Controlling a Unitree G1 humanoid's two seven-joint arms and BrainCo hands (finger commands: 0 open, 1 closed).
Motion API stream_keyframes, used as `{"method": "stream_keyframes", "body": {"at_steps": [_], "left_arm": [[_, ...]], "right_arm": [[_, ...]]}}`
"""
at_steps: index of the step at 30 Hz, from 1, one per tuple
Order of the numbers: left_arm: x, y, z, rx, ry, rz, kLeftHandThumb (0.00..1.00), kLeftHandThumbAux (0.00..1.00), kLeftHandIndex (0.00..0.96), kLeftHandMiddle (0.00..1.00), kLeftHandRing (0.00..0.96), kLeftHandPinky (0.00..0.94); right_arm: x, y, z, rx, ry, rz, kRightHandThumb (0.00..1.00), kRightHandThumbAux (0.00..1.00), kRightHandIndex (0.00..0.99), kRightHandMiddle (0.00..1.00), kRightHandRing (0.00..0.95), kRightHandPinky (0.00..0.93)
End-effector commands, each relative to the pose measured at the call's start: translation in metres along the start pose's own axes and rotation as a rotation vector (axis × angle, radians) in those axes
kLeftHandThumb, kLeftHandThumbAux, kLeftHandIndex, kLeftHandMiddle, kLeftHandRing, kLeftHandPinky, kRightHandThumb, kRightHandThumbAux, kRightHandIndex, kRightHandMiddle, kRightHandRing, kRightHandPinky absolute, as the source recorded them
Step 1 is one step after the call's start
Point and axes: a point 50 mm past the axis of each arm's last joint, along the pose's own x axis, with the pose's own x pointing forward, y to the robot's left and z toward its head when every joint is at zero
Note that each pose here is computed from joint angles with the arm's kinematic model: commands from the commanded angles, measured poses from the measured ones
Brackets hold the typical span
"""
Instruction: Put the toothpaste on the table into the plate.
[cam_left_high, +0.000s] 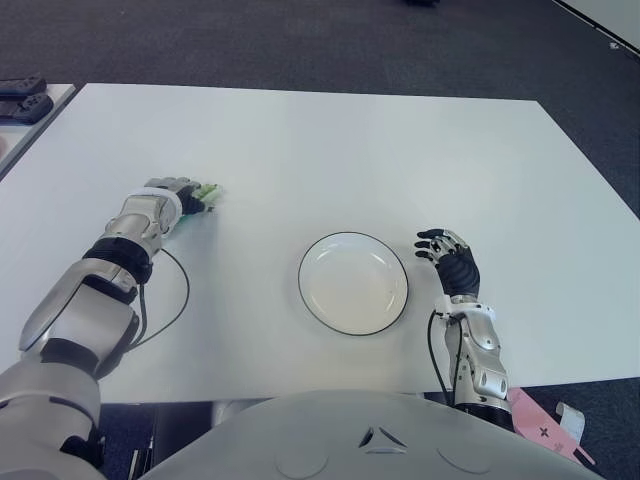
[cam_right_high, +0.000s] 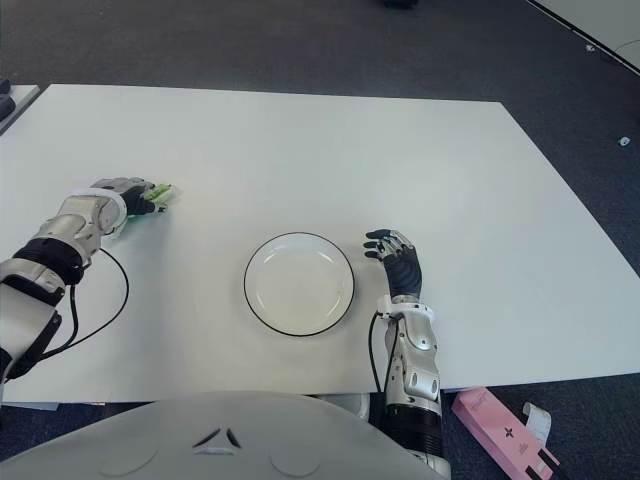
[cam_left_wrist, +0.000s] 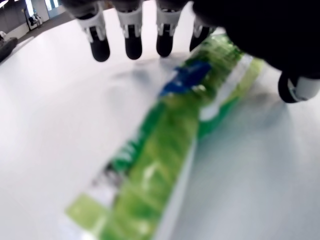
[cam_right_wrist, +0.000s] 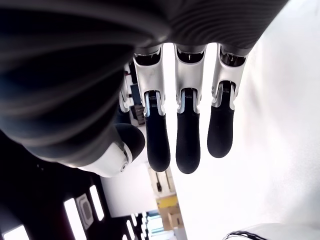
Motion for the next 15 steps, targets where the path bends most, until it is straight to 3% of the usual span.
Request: {"method": "stream_keyframes", "body": {"at_steps": [1, 15], "left_arm": [[0.001, -0.036, 0.020, 0.038, -0.072, -0.149, 0.329, 0.217, 0.000, 0.000, 0.000, 0.014], [0.000, -0.072, 0.026, 0.045, -0.083, -0.221, 0.315, 0.218, 0.000, 0.000, 0.000, 0.015]], "right_arm": [[-0.001, 0.000, -0.002, 0.011, 0.021, -0.005, 0.712, 0.731, 0.423, 0.448, 0.465, 0.471], [-0.003, -0.002, -0.003, -0.005, 0.027, -0.002, 0.711, 0.732, 0.422, 0.443, 0.464, 0.472]]}}
